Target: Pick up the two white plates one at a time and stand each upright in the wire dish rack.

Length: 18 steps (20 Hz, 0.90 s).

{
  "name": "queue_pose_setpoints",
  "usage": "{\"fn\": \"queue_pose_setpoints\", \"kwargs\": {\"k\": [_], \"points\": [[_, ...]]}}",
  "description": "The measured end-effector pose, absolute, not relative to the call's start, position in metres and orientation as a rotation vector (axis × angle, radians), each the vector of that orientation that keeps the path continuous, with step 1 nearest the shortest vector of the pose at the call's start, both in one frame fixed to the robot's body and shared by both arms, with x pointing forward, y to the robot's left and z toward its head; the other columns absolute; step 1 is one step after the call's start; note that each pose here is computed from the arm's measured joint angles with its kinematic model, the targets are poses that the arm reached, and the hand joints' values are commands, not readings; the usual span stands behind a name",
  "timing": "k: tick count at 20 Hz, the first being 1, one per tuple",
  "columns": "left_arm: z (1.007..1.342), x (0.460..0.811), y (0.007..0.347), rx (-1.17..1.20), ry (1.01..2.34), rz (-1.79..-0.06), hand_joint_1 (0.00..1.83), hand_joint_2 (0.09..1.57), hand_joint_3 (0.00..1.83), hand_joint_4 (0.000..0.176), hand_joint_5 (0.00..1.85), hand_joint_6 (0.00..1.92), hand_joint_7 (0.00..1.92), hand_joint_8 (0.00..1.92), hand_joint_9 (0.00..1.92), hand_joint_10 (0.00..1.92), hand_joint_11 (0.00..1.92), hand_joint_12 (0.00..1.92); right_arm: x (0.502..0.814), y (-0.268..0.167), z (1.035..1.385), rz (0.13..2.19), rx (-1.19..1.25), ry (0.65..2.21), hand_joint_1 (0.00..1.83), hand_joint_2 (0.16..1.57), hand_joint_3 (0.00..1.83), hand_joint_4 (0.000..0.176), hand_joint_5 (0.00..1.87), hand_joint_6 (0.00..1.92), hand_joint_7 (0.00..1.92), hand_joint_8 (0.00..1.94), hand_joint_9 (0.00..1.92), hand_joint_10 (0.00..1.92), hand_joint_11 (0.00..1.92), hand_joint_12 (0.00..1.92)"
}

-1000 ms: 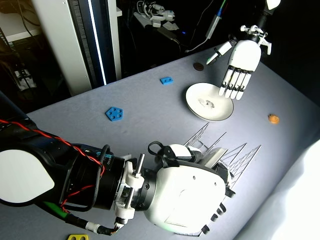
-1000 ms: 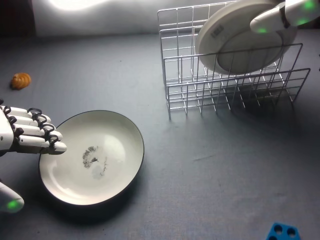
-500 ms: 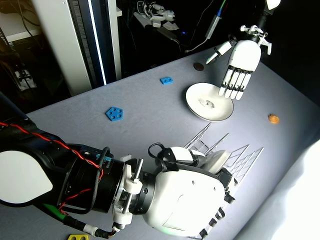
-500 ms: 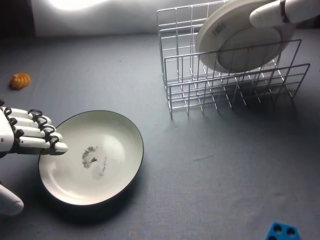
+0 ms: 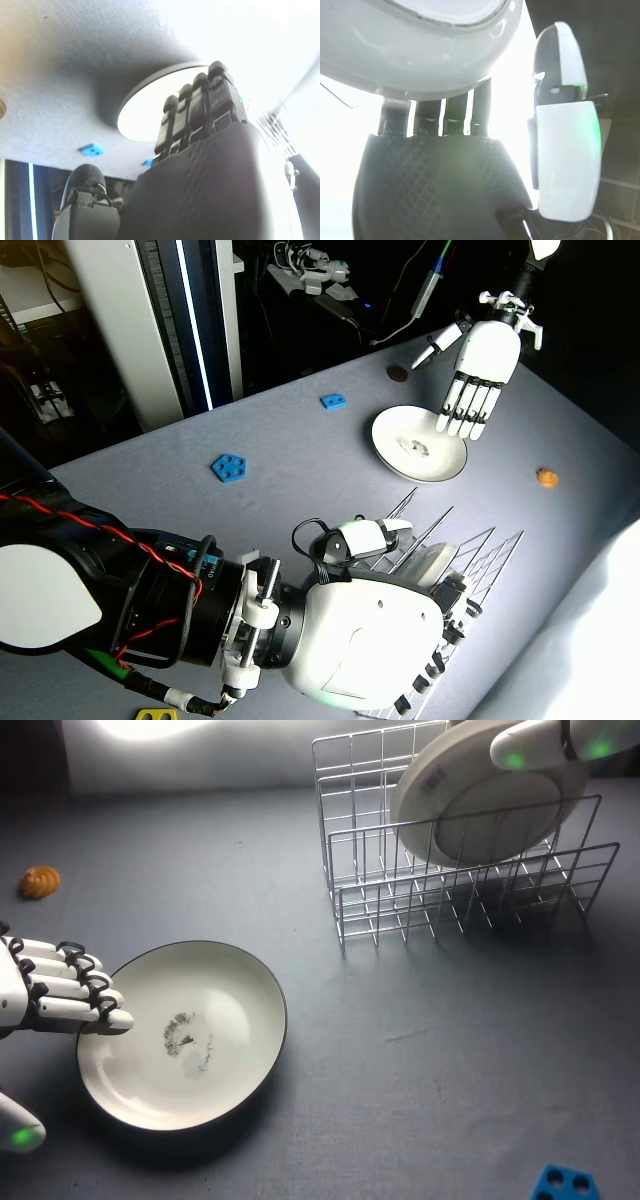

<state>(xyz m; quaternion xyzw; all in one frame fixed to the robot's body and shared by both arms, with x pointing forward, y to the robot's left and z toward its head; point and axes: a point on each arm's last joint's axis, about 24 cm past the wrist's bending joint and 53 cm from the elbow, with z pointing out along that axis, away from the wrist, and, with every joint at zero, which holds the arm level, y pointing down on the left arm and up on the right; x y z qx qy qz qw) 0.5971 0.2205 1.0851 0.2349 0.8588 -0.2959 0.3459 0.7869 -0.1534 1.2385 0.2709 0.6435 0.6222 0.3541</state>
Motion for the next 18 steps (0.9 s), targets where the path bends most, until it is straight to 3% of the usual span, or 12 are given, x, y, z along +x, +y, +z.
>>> {"fn": "queue_pose_setpoints", "kwargs": {"k": [6, 18], "points": [[1.0829, 0.5960, 0.2197, 0.614, 2.234, -0.766, 0.00, 1.06, 0.00, 0.000, 0.01, 0.00, 0.01, 0.00, 0.00, 0.00, 0.00, 0.00, 0.7849, -0.1510, 1.2409, 1.623, 0.685, 1.662, 0.77, 1.06, 0.00, 0.000, 0.65, 0.00, 0.76, 0.00, 0.75, 0.00, 0.28, 1.01], [1.0778, 0.5940, 0.2200, 0.618, 2.247, -0.762, 0.00, 1.05, 0.00, 0.000, 0.02, 0.00, 0.01, 0.00, 0.00, 0.00, 0.00, 0.00, 0.7823, -0.1491, 1.2453, 1.638, 0.660, 1.658, 0.63, 1.04, 0.00, 0.000, 0.38, 0.00, 0.52, 0.00, 0.55, 0.00, 0.10, 1.00]]}}
